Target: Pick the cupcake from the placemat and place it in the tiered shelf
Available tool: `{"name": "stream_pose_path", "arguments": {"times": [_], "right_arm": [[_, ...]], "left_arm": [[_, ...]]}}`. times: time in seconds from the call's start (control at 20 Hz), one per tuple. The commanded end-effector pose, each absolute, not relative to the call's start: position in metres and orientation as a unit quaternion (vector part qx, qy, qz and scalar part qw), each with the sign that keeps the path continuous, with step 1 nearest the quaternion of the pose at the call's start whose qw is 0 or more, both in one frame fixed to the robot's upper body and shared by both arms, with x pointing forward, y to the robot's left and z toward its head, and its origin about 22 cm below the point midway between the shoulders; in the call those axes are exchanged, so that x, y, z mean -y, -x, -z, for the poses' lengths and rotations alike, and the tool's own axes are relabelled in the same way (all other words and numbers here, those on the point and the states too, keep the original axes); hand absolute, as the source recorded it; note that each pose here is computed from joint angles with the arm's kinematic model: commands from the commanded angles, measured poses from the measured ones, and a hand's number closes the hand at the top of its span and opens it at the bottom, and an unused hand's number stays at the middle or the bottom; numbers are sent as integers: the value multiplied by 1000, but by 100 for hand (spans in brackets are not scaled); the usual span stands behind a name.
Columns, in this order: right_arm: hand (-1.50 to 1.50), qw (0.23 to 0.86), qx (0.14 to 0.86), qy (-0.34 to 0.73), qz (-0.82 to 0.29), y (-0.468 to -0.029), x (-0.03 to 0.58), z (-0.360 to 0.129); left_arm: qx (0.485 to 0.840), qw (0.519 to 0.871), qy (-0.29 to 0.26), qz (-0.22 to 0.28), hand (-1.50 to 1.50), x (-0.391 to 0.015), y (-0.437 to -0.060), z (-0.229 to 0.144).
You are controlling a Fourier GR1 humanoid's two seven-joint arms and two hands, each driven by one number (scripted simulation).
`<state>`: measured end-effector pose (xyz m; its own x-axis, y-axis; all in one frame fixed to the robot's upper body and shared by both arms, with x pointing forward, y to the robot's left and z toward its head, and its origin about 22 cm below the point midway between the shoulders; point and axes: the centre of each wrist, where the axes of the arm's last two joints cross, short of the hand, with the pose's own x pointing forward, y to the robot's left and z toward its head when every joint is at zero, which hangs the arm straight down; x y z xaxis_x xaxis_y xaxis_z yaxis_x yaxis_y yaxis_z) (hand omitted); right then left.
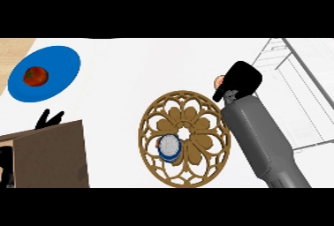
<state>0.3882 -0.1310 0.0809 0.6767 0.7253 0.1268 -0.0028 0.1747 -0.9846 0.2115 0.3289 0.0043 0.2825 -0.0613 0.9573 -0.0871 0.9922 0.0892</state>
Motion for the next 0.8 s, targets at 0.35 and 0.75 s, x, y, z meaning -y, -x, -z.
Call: {"name": "stream_pose_path", "arguments": {"times": [0.35,0.75], "right_arm": [[150,710,347,613,-16,-393,92,-183],[150,644,420,635,80,-371,92,-258]], "left_arm": [[613,780,-123,12,0,-351,-224,-16],[600,791,-120,11,0,-345,-211,-4]]}}
